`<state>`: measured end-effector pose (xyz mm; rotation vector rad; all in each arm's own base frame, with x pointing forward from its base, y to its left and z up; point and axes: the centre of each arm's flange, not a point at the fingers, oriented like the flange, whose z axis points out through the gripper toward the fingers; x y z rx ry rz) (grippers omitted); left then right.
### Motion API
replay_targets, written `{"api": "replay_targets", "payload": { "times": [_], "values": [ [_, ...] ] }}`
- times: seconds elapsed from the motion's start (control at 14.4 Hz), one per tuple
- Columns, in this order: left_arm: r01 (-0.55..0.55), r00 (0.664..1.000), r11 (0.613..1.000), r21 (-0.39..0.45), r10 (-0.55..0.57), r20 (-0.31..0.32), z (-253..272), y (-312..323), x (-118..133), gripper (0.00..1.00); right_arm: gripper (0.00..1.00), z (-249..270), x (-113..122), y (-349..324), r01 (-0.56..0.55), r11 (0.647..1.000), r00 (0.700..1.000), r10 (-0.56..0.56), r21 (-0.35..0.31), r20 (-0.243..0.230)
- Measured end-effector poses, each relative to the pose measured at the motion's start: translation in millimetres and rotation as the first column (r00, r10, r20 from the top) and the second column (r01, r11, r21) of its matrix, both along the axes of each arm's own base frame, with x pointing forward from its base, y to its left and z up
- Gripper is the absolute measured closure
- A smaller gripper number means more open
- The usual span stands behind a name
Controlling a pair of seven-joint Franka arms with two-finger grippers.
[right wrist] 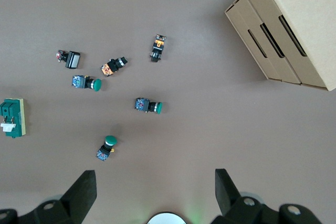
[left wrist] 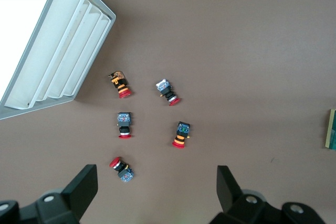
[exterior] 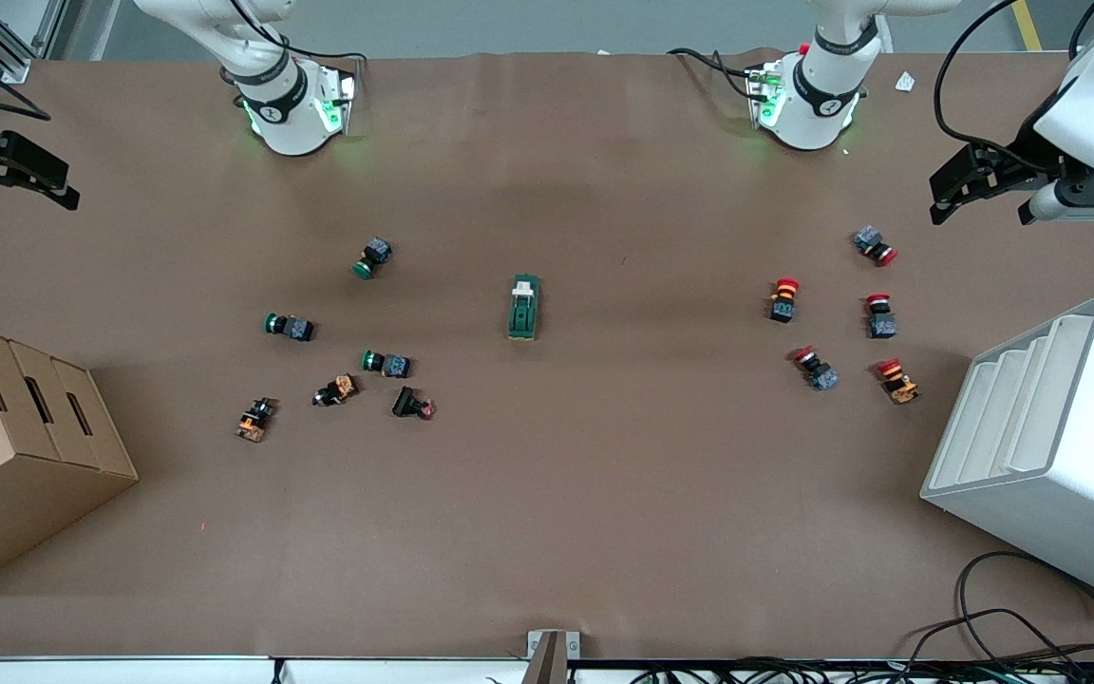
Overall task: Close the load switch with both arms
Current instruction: 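Move the left gripper toward the green load switch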
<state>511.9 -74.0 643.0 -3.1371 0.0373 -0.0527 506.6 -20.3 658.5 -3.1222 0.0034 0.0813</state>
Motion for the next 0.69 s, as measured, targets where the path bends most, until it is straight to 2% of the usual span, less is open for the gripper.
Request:
{"api": "replay_targets", "payload": {
  "times": [0.42,0.69],
  "values": [
    [0.025,1.000,1.000,-0.002,-0.025,0.016,7.5,-13.1,-1.3,0.00,0.00,0.1,0.2,1.3,-0.003,1.000,1.000,0.003,0.000,0.001],
    [0.082,0.997,0.997,0.001,-0.082,0.014,-2.8,-81.5,-5.0,0.00,0.00,0.1,0.2,2.2,-0.005,1.000,1.000,0.005,0.000,0.001]
  ]
}}
